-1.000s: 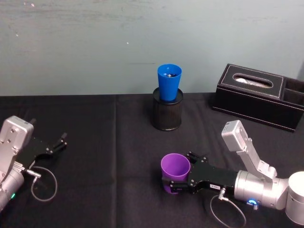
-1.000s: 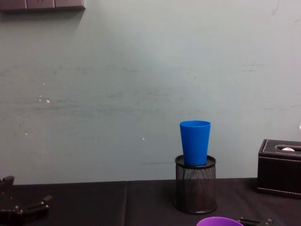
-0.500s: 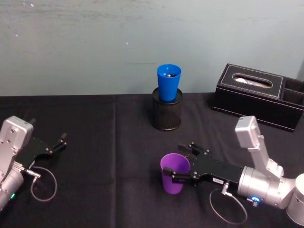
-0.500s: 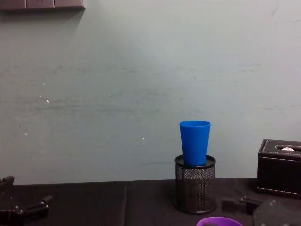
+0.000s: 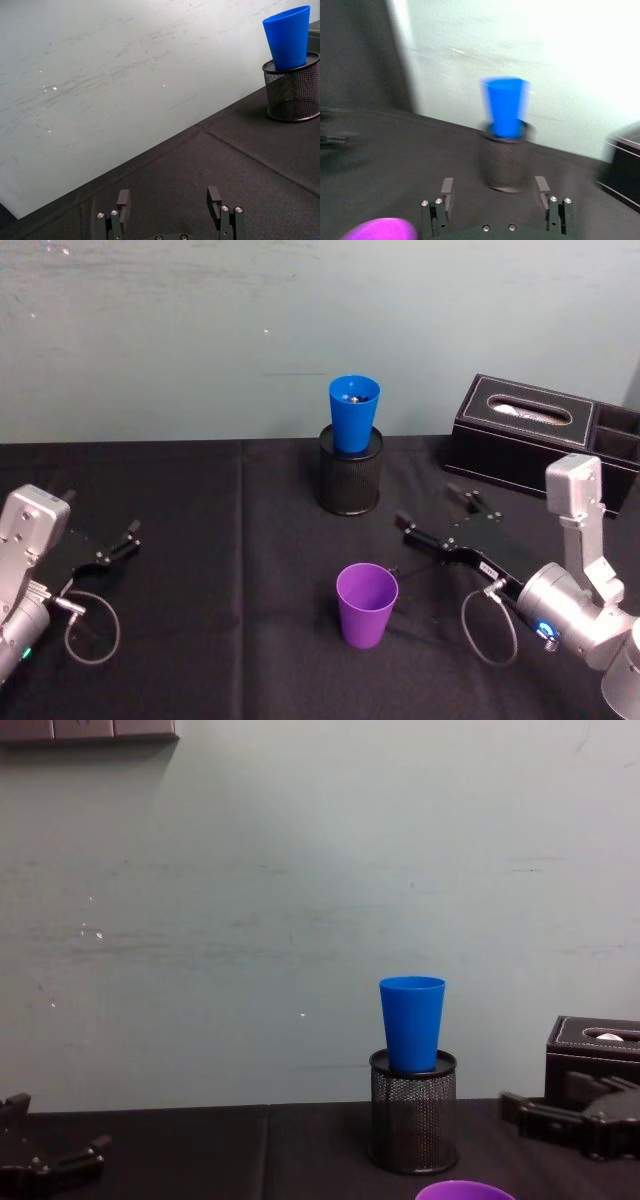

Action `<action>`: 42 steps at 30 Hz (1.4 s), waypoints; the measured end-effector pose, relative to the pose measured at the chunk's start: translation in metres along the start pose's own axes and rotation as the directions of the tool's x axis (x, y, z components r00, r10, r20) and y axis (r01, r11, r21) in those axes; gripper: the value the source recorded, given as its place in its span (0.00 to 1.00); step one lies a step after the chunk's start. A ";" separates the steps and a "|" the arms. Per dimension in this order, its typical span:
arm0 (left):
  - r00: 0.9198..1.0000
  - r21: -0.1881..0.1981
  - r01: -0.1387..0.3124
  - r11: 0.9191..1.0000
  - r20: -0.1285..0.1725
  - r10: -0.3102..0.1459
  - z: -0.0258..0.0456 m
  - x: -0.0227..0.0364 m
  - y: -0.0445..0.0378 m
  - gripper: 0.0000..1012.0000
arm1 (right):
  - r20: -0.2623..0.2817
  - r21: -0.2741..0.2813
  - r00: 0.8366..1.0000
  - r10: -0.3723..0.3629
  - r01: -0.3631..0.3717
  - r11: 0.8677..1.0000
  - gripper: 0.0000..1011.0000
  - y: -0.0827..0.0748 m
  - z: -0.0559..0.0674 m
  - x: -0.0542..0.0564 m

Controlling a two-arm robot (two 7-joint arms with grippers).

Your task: Pick up one cup with a gripper and tap it against the other cup.

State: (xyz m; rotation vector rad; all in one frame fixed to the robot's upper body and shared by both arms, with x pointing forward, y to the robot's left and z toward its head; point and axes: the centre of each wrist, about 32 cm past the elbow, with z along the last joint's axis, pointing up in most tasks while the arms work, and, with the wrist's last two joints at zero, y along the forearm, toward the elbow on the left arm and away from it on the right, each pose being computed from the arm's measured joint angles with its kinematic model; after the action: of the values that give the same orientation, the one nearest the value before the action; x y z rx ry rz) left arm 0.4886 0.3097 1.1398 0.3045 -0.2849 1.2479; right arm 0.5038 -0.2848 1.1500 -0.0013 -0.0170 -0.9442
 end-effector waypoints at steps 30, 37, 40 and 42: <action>1.000 0.000 0.000 1.000 0.000 0.000 0.0000 0.0000 0.0000 0.99 | 0.153 -0.177 0.926 -0.344 0.369 0.913 0.99 0.020 -0.009 -0.017; 1.000 0.000 0.000 1.000 0.000 0.000 0.0000 0.0000 0.0000 0.99 | 0.154 -0.175 0.926 -0.346 0.370 0.912 0.99 0.020 -0.009 -0.017; 1.000 0.000 0.000 1.000 0.000 0.000 0.0000 0.0000 0.0000 0.99 | 0.154 -0.174 0.925 -0.346 0.370 0.912 0.99 0.020 -0.009 -0.017; 1.000 0.000 0.000 1.000 0.000 0.000 0.0000 0.0000 0.0000 0.99 | 0.154 -0.174 0.925 -0.346 0.370 0.912 0.99 0.020 -0.009 -0.017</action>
State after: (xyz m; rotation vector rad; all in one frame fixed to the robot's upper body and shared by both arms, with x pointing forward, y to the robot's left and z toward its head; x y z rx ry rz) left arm 0.4886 0.3097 1.1398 0.3045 -0.2850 1.2479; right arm 0.5101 -0.2593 1.1406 -0.2496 -0.0345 -1.3116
